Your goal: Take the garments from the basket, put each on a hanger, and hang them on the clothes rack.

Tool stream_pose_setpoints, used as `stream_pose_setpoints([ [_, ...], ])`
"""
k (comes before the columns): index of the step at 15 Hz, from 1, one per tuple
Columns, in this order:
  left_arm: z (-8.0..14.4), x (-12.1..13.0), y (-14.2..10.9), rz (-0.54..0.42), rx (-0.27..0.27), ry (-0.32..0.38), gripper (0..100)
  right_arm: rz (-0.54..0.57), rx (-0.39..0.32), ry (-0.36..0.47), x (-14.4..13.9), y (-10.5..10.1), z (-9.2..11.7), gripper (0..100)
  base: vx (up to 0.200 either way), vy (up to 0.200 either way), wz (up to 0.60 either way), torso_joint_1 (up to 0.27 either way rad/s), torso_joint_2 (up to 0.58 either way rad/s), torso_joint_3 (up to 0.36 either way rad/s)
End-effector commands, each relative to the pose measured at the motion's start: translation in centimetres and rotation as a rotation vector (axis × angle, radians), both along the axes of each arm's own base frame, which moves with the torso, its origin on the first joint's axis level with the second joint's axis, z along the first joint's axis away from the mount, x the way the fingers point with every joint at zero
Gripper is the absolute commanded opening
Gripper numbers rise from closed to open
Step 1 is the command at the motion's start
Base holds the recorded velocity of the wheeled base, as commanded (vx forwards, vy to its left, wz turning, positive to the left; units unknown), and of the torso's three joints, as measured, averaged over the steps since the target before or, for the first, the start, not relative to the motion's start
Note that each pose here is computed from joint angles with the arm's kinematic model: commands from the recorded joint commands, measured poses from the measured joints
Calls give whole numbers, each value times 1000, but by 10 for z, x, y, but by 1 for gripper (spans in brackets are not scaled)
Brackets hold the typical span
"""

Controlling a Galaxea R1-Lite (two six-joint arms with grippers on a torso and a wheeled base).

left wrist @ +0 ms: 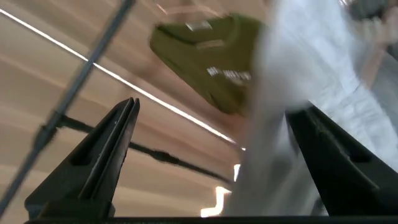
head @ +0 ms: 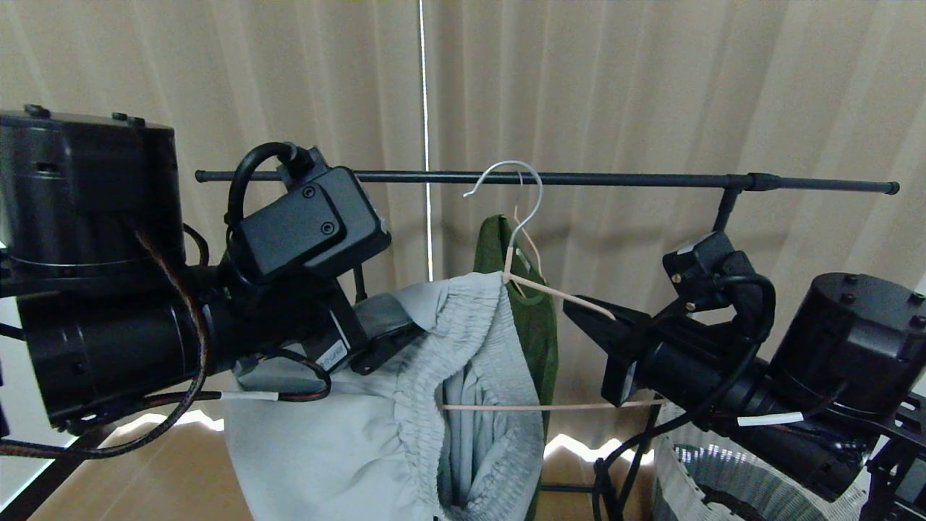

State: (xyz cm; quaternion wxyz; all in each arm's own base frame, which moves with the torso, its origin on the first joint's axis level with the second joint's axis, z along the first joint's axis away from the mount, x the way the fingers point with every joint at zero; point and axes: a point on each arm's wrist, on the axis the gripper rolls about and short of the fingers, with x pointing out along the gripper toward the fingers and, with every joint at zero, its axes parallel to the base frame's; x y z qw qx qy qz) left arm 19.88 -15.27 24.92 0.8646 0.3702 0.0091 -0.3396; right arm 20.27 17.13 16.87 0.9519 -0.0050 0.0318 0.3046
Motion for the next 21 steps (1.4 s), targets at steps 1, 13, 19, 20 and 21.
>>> stream_pose_setpoints([
  [1, -4, 5, -2, 7, 9, 13, 100, 9, 4, -4, -3, -1, 2, 0, 0, 0, 0, 0, 0, 0],
  [13, -10, 4, 5, 25, 11, 14, 0, 38, 20, -21, -6, -1, 4, 0, 0, 0, 0, 0, 0, 0],
  [19, -16, 8, 10, 61, -29, -42, 0, 35, 20, -26, -6, -1, 5, 100, 0, 0, 0, 0, 0, 0],
  [20, -16, 9, 10, 73, -27, -42, 0, 29, 22, -29, -5, -2, 5, 100, 0, 0, 0, 0, 0, 0],
  [21, -17, 9, 11, 92, -22, -43, 0, 23, 21, -28, -5, -3, 5, 100, 0, 0, 0, 0, 0, 0],
])
